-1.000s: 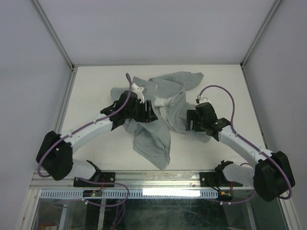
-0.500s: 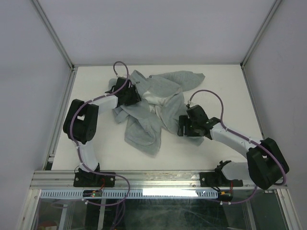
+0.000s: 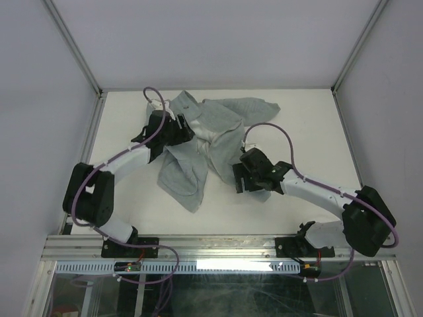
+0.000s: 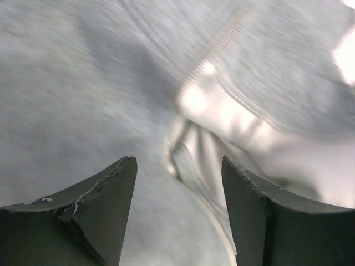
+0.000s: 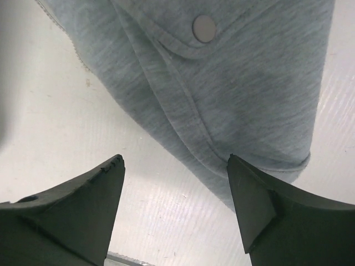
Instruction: Zip up the jacket
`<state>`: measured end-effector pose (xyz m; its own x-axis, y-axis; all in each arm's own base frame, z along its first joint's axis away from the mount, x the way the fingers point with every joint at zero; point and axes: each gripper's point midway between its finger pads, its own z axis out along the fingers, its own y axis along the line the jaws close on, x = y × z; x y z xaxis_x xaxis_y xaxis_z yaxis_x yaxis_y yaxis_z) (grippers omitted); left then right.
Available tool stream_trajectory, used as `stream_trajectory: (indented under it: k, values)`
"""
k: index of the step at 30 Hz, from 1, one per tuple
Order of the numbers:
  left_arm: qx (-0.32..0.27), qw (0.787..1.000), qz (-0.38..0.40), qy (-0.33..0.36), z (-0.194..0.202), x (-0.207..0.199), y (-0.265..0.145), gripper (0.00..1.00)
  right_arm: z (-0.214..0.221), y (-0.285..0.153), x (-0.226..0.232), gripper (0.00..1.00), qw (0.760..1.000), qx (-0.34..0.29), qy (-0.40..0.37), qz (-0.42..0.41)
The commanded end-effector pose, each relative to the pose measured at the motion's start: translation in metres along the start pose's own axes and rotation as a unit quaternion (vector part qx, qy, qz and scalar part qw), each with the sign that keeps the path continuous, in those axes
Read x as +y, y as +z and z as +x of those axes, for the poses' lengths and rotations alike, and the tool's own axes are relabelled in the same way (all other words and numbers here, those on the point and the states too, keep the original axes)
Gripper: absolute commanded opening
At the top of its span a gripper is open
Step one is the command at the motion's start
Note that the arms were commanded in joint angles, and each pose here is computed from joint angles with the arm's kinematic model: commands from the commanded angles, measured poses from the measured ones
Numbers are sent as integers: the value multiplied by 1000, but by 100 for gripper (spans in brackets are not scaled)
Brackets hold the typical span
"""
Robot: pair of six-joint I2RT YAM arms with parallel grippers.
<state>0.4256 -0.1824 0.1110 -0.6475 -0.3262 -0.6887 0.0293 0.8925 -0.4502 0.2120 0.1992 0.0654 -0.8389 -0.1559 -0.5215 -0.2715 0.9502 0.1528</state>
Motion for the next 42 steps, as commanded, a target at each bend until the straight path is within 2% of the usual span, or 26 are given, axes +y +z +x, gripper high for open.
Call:
stream_trajectory:
  k: [1,4,9,12,14,18,20,24,28,33,37,39,42]
  values:
    - [-46,994,102,-2,-3,-59,-54,65,-1,0,-9,78,997,-1,-40,67]
    - [-30,989,145,14,19,-82,-80,67,2,8,-14,80,993,8,-58,102]
    - [22,980,200,-1,65,-92,-109,68,2,24,-26,81,986,13,-70,150]
    - [34,976,213,-10,81,-89,-123,68,-5,29,-28,75,984,-4,-69,162]
    - [36,974,224,-17,89,-88,-131,68,-10,33,-27,65,985,-12,-68,160]
    - [50,966,251,-31,100,-92,-143,69,-14,40,-20,28,987,-8,-74,142]
    - [48,965,257,-34,101,-93,-147,69,-24,37,-5,15,992,-12,-73,105]
    - [38,960,274,-32,96,-98,-156,71,-50,10,45,1,997,-37,-53,-40]
    - [22,956,291,-27,86,-105,-166,73,-78,-39,85,0,977,-71,-20,-199]
    - [26,942,332,-34,85,-119,-174,75,-96,-81,105,0,947,-99,1,-306]
    - [28,922,384,-50,83,-135,-183,76,-102,-98,109,0,928,-119,20,-353]
    - [35,912,405,-54,85,-142,-186,76,-101,-95,106,0,929,-117,27,-349]
    - [48,910,408,-58,90,-144,-183,77,-90,-78,101,0,937,-97,36,-334]
